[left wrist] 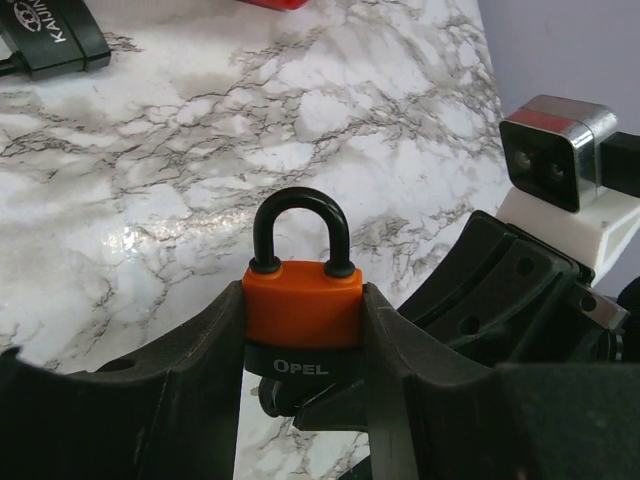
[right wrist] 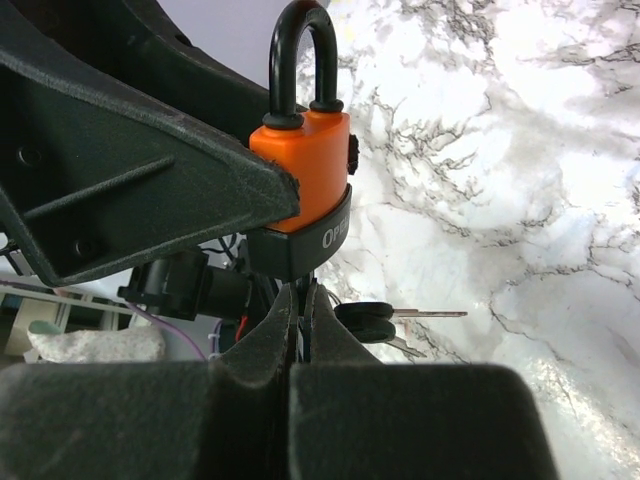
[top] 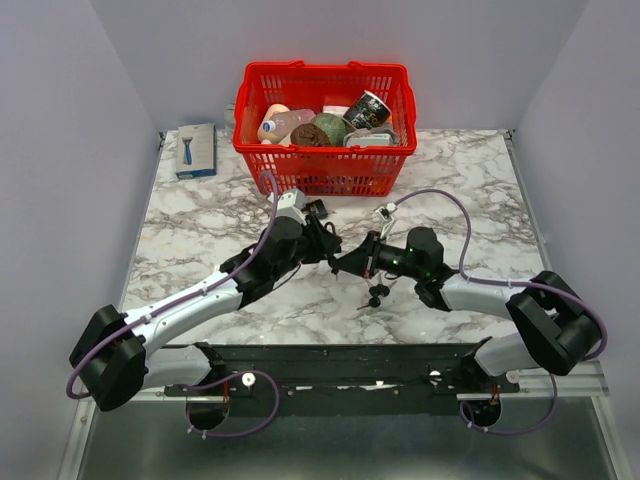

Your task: Unlock with the key

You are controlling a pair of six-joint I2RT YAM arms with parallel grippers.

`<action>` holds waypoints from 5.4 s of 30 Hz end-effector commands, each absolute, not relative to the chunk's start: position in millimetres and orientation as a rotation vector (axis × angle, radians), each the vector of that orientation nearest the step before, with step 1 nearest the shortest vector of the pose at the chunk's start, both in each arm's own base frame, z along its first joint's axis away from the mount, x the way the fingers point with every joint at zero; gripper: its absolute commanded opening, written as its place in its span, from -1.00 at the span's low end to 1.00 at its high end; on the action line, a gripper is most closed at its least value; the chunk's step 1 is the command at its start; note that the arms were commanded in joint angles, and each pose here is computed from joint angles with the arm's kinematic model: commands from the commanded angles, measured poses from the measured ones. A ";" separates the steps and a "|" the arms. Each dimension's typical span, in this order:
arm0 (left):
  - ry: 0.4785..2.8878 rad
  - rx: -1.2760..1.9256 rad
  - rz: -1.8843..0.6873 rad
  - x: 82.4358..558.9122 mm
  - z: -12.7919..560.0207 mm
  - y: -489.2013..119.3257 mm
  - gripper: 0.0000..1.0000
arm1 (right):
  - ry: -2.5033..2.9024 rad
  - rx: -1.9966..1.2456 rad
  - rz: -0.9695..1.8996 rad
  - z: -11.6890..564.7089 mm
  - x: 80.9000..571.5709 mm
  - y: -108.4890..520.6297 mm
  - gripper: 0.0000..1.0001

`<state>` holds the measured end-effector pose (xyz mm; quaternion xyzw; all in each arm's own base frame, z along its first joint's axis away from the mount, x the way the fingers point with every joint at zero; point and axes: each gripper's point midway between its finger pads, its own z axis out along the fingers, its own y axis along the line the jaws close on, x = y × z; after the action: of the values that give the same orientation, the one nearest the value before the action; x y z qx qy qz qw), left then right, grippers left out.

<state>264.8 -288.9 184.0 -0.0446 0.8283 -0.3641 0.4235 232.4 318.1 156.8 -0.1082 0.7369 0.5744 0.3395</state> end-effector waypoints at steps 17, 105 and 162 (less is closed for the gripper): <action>2.170 0.068 -1.074 221.9 174.4 -308.2 -1.00 | 1.676 -0.305 1.428 218.0 253.6 303.7 -0.99; 1.762 0.923 -1.248 157.3 237.2 -267.9 -1.00 | 1.707 -0.666 1.378 297.3 200.8 314.5 0.59; 1.806 0.661 -1.372 180.7 234.6 -290.0 -1.00 | 1.954 -0.411 1.349 235.4 245.0 363.8 -0.95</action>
<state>179.6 -269.6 206.2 0.2673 0.7522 -0.4808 0.3627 240.8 377.4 242.4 -0.1345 0.7650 0.5254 0.3473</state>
